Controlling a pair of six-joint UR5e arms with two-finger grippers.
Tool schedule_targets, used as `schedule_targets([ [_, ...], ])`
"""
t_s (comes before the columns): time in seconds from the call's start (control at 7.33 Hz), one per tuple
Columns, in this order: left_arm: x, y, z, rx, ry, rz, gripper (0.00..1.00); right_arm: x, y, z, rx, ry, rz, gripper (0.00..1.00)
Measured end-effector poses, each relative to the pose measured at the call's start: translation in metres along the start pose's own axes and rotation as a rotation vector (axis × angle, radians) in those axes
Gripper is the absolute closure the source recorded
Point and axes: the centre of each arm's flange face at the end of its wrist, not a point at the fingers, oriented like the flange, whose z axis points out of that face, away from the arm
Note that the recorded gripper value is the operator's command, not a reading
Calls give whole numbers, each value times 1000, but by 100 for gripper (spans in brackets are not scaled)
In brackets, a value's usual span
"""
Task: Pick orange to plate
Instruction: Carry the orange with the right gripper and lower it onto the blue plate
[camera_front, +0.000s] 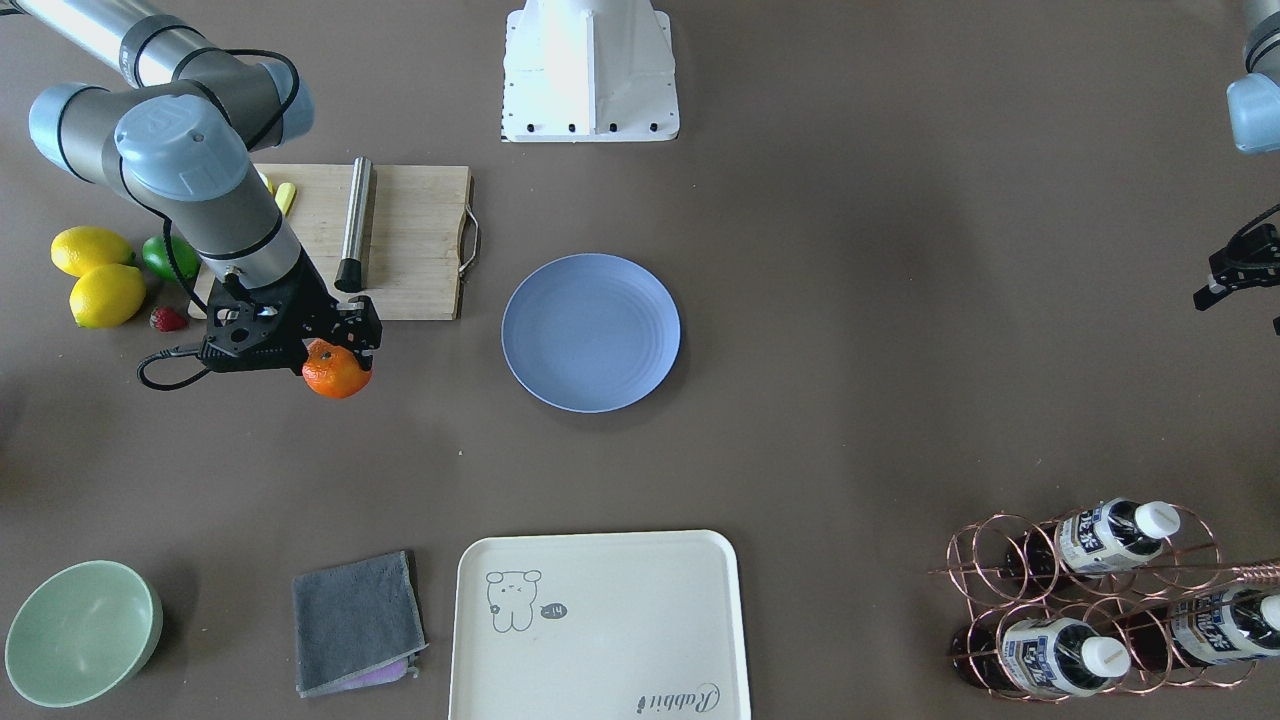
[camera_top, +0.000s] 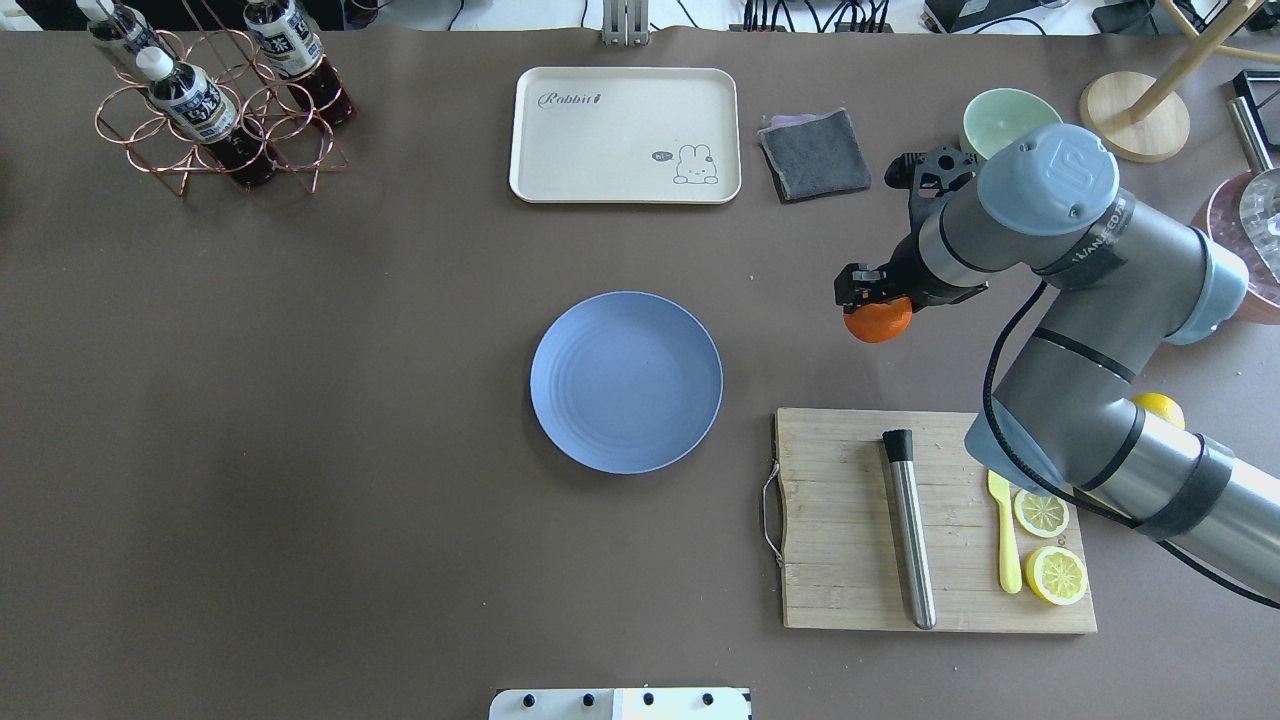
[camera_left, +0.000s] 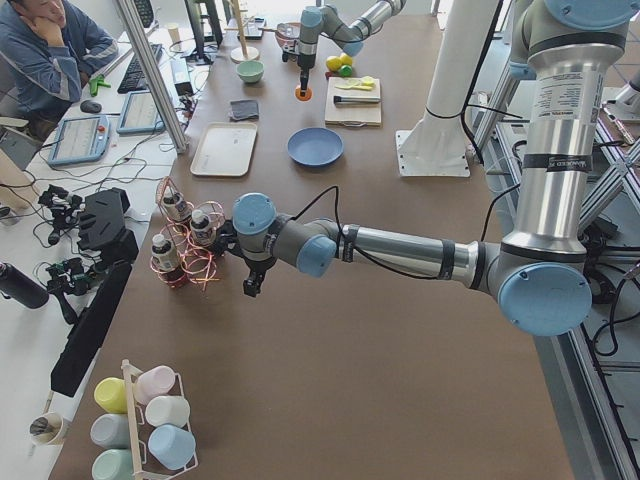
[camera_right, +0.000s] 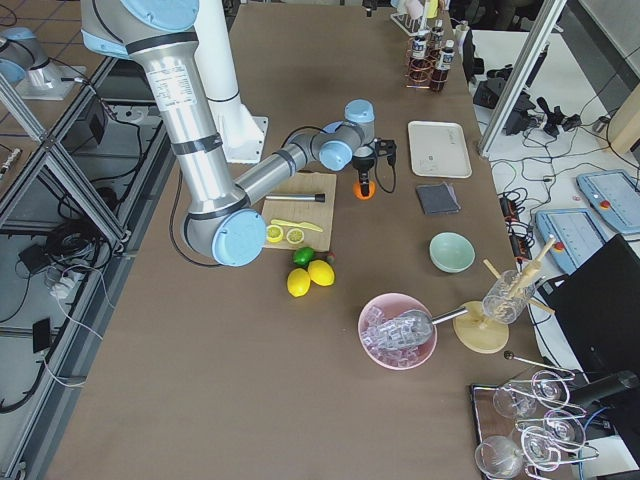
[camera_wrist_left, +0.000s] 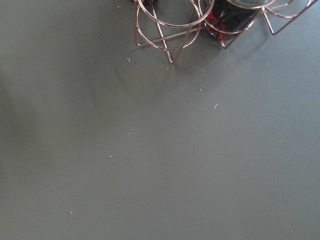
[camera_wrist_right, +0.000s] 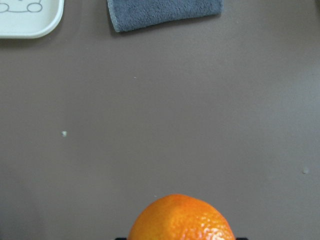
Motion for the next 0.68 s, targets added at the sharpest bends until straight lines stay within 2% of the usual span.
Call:
schedule_targets([
  [0.27,-2,1,1,-3,0,-5,2,-88,0,-54,-11,-12,144,100],
  [0.41,-3,1,2,-5,0,-8,2,-137,18,-62,-8,-26,173,100],
  [0.68,-3,2,3,-8,1,-13,2,-217,58,-53,-9,-34,167,100],
])
